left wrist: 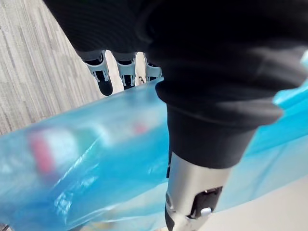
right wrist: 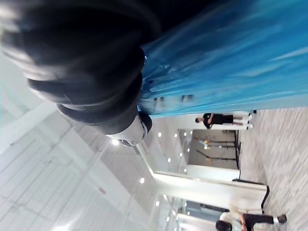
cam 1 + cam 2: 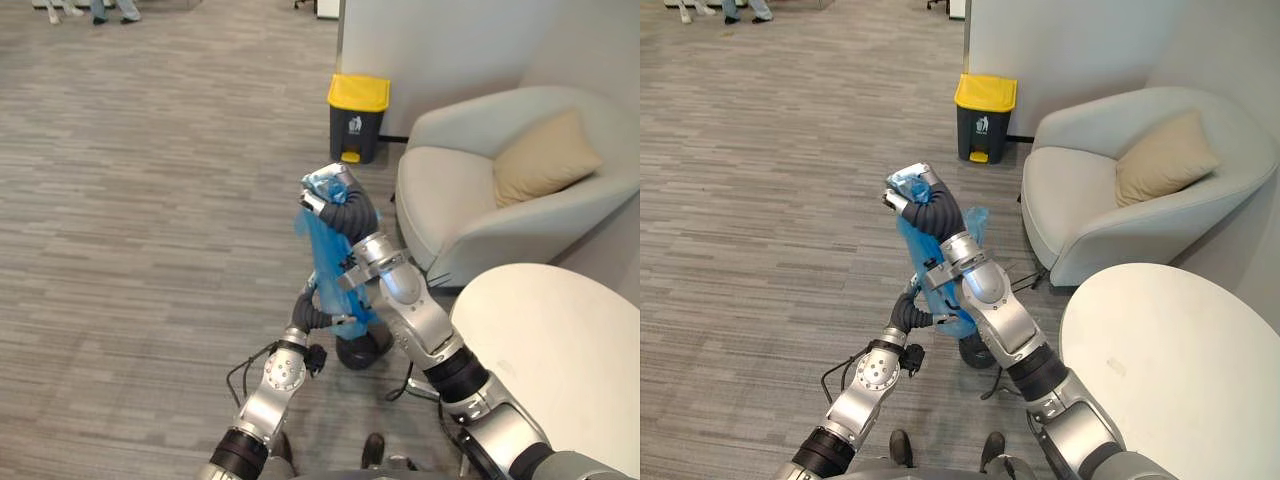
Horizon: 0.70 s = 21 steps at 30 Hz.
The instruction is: Gather rubbish on tea table into small bin, then transfer packed bag to large trash can.
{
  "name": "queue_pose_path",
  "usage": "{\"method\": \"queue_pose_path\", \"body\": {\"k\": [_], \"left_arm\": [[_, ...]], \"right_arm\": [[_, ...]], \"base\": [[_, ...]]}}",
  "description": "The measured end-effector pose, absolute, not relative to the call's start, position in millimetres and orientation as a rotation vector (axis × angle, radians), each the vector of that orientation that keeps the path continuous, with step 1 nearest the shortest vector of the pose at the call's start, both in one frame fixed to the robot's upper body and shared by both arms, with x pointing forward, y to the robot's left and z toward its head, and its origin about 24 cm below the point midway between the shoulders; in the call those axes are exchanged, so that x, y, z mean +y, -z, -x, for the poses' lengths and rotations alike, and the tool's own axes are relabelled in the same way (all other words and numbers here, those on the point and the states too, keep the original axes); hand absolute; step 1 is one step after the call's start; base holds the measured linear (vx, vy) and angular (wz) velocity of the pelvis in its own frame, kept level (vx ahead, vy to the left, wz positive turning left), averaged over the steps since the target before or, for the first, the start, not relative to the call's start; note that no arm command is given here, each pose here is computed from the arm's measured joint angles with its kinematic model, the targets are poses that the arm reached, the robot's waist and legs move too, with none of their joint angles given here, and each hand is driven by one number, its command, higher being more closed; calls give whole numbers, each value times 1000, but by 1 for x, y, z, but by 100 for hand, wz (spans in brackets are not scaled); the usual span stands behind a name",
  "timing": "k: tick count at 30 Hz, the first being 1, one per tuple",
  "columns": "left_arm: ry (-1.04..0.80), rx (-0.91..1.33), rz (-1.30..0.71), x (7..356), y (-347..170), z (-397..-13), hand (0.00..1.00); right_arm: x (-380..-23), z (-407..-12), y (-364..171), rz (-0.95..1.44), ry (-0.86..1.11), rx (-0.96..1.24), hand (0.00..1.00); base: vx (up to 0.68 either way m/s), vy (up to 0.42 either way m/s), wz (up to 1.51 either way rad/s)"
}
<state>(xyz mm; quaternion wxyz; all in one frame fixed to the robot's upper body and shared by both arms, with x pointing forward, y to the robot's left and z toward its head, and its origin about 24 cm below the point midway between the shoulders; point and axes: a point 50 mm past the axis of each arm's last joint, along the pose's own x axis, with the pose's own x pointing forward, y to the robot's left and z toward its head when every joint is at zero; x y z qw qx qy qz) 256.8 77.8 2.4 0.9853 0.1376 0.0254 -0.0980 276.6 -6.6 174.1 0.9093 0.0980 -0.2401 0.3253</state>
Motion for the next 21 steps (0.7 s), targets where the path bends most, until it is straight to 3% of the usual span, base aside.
{"method": "queue_pose_path", "body": {"k": [1, 6, 14, 15, 21], "left_arm": [[193, 37, -279, 77, -6, -260, 100], [171, -106, -322, 70, -45, -300, 100], [188, -96, -322, 68, -44, -303, 100], [188, -91, -322, 69, -43, -303, 100], [175, 18, -288, 79, -14, -283, 100]], "right_arm": [[-3, -274, -173, -207, -696, -487, 100], [20, -262, -171, -243, -846, -450, 100], [25, -259, -170, -237, -928, -436, 100], [23, -259, -165, -229, -934, -422, 0], [1, -257, -121, -141, -867, -303, 0]], "base": [[0, 0, 0], [-16, -9, 4], [-2, -5, -2], [31, -4, -6], [58, -5, -3]]}}
